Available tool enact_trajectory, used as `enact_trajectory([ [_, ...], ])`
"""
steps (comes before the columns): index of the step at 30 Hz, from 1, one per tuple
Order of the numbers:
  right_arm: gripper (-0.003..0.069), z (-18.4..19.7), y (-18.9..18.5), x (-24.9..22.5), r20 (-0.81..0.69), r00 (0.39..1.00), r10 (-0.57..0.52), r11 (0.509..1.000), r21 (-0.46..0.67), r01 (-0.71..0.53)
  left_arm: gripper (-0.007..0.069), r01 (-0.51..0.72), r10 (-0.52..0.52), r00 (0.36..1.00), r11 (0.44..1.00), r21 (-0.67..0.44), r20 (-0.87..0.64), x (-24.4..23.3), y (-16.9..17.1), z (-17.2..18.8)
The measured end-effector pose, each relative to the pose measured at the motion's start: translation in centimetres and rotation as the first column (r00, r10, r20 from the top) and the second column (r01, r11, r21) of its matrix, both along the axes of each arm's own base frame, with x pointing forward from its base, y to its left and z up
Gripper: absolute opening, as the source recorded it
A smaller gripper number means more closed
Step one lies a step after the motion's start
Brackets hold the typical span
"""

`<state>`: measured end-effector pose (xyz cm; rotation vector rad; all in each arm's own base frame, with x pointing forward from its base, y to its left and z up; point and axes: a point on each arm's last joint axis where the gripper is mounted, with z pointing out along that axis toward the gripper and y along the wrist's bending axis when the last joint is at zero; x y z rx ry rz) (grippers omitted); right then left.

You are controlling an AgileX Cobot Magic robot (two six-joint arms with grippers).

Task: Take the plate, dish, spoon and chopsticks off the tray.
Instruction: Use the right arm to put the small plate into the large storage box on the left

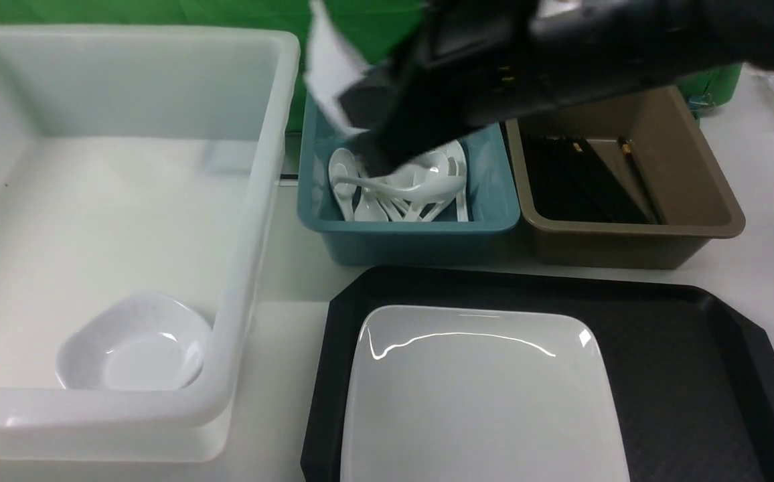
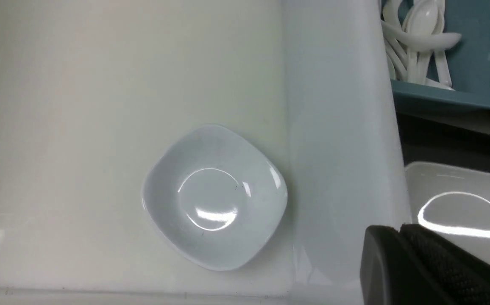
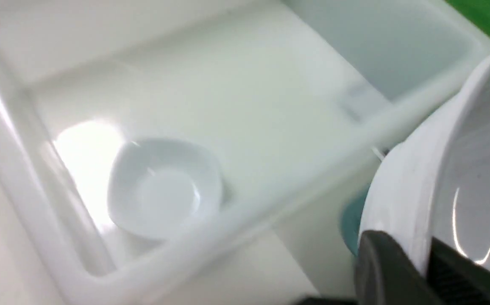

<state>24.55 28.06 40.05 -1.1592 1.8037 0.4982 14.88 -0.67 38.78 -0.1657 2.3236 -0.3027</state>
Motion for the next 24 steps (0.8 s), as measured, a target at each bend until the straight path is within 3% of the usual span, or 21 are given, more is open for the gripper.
enact_trajectory([
  [2,0.0062,-1.0,4.5,-0.6,0.007,0.996,0.084,0.996,0.009,-0.084,0.0013,-0.080,0.079,0.997,0.997,0.024,0.021,0.2,0.7,0.1],
  [8,0.0062,-5.1,11.6,-1.2,-0.014,0.980,0.198,0.980,-0.036,-0.198,0.0013,-0.263,0.258,0.965,0.953,0.148,0.053,0.2,2.7,0.2],
  [13,0.0062,-8.3,14.6,-1.2,-0.032,0.971,0.236,0.968,-0.075,-0.238,0.0013,-0.324,0.318,0.946,0.930,0.172,0.064,0.2,3.3,0.3],
  [20,0.0062,-13.6,16.6,-0.7,-0.099,0.966,0.241,0.956,-0.146,-0.253,0.0013,-0.325,0.319,0.946,0.933,0.157,0.061,0.2,3.2,0.3],
  [24,0.0097,-15.2,17.0,-0.5,-0.117,0.965,0.236,0.953,-0.164,-0.253,0.0013,-0.323,0.317,0.946,0.934,0.151,0.060,0.2,3.2,0.2],
])
